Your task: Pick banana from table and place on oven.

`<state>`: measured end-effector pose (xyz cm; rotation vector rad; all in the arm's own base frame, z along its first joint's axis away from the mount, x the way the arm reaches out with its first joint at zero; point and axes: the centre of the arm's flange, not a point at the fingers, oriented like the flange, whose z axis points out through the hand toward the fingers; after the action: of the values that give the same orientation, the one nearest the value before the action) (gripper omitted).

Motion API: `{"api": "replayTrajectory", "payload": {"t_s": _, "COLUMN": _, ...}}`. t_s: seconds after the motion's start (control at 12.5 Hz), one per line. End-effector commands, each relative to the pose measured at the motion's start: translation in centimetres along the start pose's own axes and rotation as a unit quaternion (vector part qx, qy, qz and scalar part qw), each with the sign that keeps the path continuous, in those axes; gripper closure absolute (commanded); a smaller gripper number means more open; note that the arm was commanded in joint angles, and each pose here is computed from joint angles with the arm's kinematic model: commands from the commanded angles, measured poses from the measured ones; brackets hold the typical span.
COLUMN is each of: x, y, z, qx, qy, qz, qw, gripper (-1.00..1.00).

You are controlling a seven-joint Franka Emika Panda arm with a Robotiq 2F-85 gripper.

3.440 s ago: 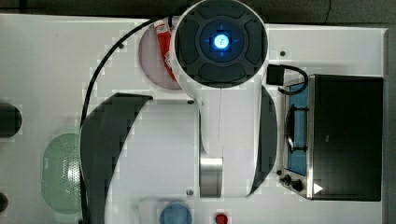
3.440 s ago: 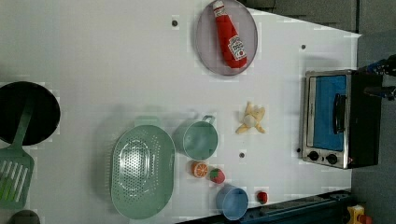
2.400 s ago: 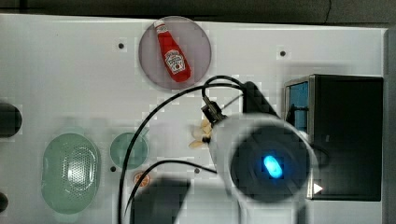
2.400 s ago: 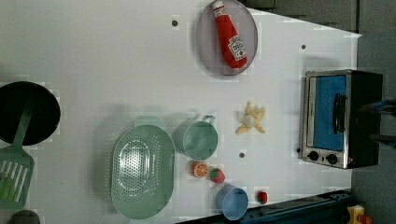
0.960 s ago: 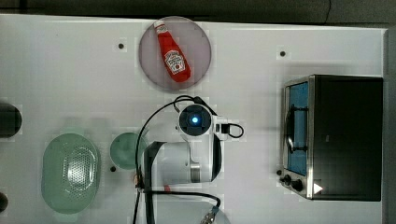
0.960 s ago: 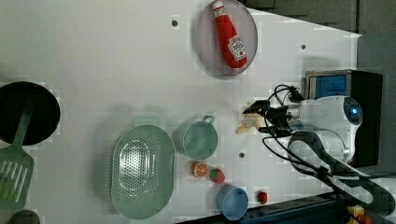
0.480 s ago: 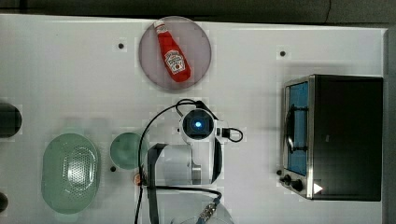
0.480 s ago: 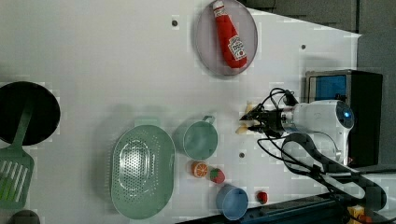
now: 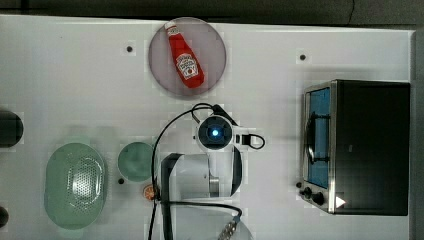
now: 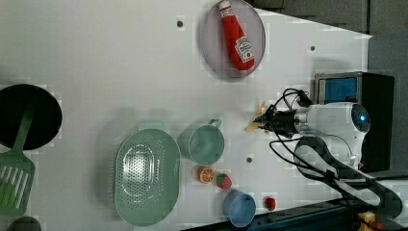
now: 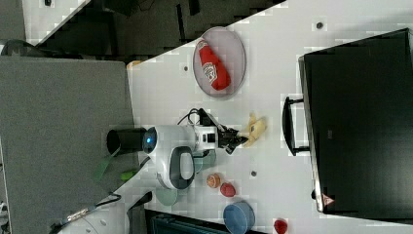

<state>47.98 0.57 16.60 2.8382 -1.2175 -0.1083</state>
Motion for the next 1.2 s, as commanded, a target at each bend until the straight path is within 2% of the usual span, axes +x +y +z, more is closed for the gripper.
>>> {"api": "replayTrajectory", "payload": {"t_s": 0.08, "x": 0.5, "y": -1.0, "z": -9.7, "qx": 0.050, "qy": 0.039, "qz": 0.012, "qw": 0.998, "gripper": 0.58}}
{"api": "replayTrajectory", "payload": {"t_s": 0.32, "x": 0.2, "y": 0.0, "z": -21.5, "qx": 0.045, "qy": 0.042, "qz": 0.015, "qw": 0.998, "gripper": 0.58}}
{"api": "replayTrajectory", "payload": {"t_s": 0.56, "x": 0.4, "y": 2.6, "z": -32.6, "qx": 0.033, "qy": 0.032, "qz": 0.034, "qw": 0.998, "gripper": 0.58}}
{"api": "replayTrajectory", "payload": {"t_s": 0.72, "x": 2.6, "y": 5.2, "z": -37.5, "qx": 0.035, "qy": 0.024, "qz": 0.063, "qw": 0.997, "gripper": 0.58}}
{"api": "replayTrajectory", "payload": {"t_s": 0.88, "x": 6.3, "y": 8.0, "z": -39.8, "qx": 0.043, "qy": 0.025, "qz": 0.082, "qw": 0.995, "gripper": 0.58}}
{"api": "replayTrajectory", "payload": {"t_s": 1.04, "x": 10.7, "y": 11.0, "z": -39.9, "qx": 0.042, "qy": 0.031, "qz": 0.050, "qw": 0.997, "gripper": 0.58}}
{"api": "replayTrajectory", "payload": {"t_s": 1.2, "x": 15.2, "y": 14.3, "z": -38.2, "qx": 0.029, "qy": 0.025, "qz": 0.013, "qw": 0.999, "gripper": 0.58}}
